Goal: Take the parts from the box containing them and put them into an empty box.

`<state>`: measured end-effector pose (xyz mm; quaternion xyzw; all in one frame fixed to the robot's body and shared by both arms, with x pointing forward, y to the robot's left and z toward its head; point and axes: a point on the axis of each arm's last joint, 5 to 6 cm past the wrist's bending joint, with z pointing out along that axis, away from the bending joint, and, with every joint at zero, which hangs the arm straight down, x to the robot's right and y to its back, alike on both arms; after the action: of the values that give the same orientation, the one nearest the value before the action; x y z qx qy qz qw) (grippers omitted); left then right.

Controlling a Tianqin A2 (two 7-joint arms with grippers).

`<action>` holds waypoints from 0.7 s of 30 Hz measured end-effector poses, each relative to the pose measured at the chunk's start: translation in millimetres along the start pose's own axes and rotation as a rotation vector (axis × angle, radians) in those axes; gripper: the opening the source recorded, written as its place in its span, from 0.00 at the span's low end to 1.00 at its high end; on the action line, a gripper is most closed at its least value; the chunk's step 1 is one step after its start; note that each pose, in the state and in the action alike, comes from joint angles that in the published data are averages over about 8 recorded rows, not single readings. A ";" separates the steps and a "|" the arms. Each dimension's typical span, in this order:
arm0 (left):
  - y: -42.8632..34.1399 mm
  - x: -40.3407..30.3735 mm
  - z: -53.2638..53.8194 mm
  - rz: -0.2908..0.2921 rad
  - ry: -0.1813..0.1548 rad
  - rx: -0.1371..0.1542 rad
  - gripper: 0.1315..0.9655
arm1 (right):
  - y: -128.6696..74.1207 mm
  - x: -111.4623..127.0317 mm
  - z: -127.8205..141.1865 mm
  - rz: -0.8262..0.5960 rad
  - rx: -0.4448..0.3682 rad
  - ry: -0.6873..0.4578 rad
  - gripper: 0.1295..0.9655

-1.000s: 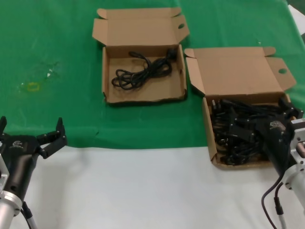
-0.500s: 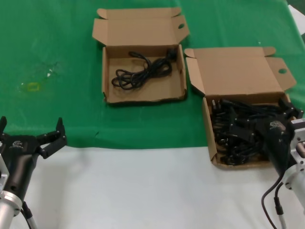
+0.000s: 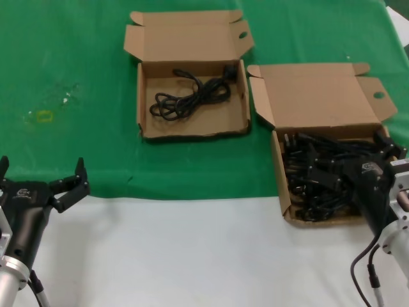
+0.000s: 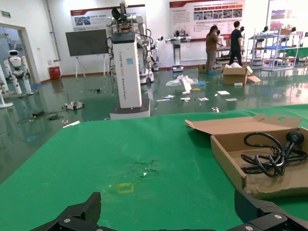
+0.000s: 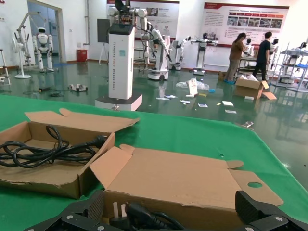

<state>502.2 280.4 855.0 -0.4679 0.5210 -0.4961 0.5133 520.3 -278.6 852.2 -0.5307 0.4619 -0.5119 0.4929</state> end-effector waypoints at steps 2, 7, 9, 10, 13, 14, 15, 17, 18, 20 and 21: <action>0.0 0.0 0.0 0.000 0.000 0.000 1.00 | 0.0 0.0 0.0 0.000 0.000 0.000 1.00; 0.0 0.0 0.0 0.000 0.000 0.000 1.00 | 0.0 0.0 0.0 0.000 0.000 0.000 1.00; 0.0 0.0 0.0 0.000 0.000 0.000 1.00 | 0.0 0.0 0.0 0.000 0.000 0.000 1.00; 0.0 0.0 0.0 0.000 0.000 0.000 1.00 | 0.0 0.0 0.0 0.000 0.000 0.000 1.00; 0.0 0.0 0.0 0.000 0.000 0.000 1.00 | 0.0 0.0 0.0 0.000 0.000 0.000 1.00; 0.0 0.0 0.0 0.000 0.000 0.000 1.00 | 0.0 0.0 0.0 0.000 0.000 0.000 1.00; 0.0 0.0 0.0 0.000 0.000 0.000 1.00 | 0.0 0.0 0.0 0.000 0.000 0.000 1.00; 0.0 0.0 0.0 0.000 0.000 0.000 1.00 | 0.0 0.0 0.0 0.000 0.000 0.000 1.00; 0.0 0.0 0.0 0.000 0.000 0.000 1.00 | 0.0 0.0 0.0 0.000 0.000 0.000 1.00; 0.0 0.0 0.0 0.000 0.000 0.000 1.00 | 0.0 0.0 0.0 0.000 0.000 0.000 1.00; 0.0 0.0 0.0 0.000 0.000 0.000 1.00 | 0.0 0.0 0.0 0.000 0.000 0.000 1.00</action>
<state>502.2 280.4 855.0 -0.4679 0.5210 -0.4961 0.5133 520.3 -278.6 852.2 -0.5307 0.4619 -0.5119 0.4929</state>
